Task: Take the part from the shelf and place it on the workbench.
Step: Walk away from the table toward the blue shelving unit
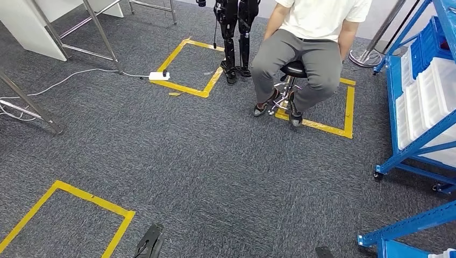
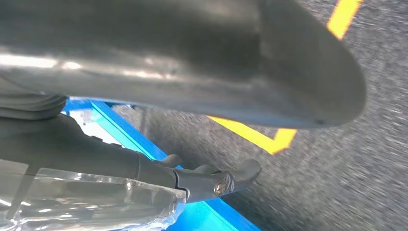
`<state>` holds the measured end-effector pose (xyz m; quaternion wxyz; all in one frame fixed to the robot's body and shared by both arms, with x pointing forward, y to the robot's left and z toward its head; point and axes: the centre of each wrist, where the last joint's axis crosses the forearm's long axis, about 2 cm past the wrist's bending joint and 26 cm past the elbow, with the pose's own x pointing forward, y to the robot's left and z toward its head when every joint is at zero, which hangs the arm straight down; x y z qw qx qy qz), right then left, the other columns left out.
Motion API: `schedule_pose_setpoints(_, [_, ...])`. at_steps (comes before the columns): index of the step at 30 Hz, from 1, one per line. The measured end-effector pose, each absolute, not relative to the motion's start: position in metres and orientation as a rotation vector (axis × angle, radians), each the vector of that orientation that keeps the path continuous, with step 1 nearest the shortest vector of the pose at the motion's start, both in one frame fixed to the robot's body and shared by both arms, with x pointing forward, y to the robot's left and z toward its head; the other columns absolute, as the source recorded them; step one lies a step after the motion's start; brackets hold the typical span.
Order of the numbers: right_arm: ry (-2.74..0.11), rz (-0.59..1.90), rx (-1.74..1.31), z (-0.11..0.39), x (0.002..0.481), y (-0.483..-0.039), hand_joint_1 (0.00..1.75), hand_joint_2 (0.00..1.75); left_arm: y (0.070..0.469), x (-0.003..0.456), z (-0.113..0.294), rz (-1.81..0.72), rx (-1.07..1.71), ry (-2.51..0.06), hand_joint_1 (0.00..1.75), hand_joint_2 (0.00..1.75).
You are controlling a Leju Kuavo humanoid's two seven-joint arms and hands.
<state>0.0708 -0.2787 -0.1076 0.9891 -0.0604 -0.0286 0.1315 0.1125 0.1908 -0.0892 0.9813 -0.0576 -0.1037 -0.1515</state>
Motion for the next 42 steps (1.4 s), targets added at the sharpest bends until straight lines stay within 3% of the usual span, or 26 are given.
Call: schedule_pose_setpoints(42, [-0.077,0.282,-0.137,-0.1076,0.0705,-0.2785,0.0,0.0,0.1904,0.1152,-0.0884,-0.338,-0.087,-0.213,0.0,0.0])
